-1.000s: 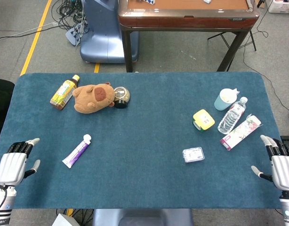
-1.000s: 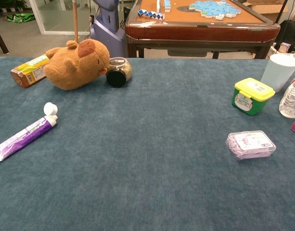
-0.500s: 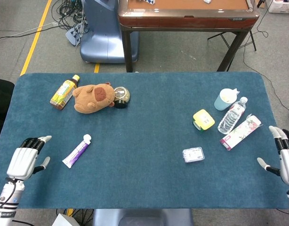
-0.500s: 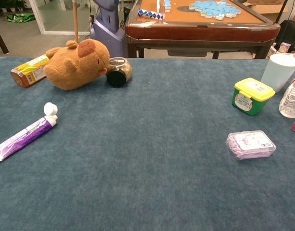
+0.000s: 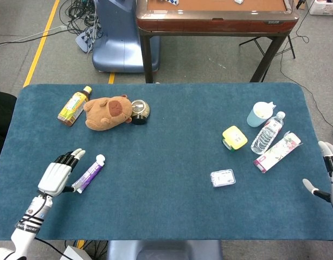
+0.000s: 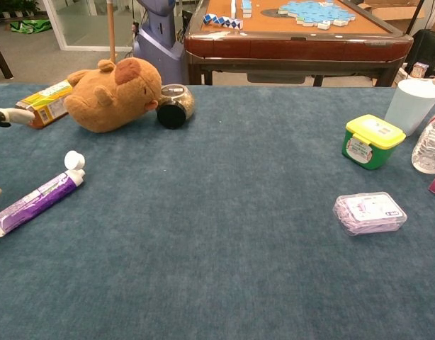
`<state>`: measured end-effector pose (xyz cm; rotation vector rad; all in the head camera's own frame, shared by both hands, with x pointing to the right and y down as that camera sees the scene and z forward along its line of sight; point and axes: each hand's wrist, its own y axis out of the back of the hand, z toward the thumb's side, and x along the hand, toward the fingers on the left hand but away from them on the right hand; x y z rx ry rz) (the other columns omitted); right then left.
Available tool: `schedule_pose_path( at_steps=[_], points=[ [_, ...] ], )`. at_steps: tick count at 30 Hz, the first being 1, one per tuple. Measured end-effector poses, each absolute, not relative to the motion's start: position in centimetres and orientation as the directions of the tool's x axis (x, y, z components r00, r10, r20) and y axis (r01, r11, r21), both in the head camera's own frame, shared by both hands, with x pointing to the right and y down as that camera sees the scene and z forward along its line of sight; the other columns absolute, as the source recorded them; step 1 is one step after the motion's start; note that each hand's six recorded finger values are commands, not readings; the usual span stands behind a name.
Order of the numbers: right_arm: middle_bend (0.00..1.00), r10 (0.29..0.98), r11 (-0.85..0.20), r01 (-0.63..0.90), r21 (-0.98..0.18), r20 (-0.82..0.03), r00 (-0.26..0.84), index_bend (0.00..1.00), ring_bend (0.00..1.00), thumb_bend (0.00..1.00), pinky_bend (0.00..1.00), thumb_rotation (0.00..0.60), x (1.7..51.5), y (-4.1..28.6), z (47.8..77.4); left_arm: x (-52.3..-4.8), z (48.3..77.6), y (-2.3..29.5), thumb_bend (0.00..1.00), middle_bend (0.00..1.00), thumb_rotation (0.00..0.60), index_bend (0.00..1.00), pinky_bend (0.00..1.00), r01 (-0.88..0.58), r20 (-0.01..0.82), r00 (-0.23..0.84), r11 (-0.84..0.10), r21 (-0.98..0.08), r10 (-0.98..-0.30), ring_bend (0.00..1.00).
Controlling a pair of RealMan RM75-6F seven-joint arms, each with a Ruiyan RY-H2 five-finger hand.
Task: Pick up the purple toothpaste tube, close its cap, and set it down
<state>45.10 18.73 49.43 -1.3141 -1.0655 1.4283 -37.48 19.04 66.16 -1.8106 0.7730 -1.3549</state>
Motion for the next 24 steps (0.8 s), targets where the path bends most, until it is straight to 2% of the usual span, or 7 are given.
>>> schedule_pose_path(
  at_steps=[10,24],
  points=[
    [0.17,0.969,-0.245,-0.051,-0.968,-0.243,-0.05,0.04,0.13,0.09,0.16,0.6,45.4,19.6,49.3,-36.5,69.3,19.5,0.17,0.0,0.53,0.0,0.15,-0.046,0.552,0.235,-0.576,-0.816,-0.8,0.02],
    [0.17,0.967,-0.247,-0.044,-0.968,-0.244,-0.068,0.04,0.13,0.09,0.16,0.6,45.7,20.4,48.9,-36.7,71.8,20.3,0.17,0.0,0.528,0.0,0.15,-0.051,0.574,0.196,-0.593,-0.804,-0.795,0.02]
  ],
)
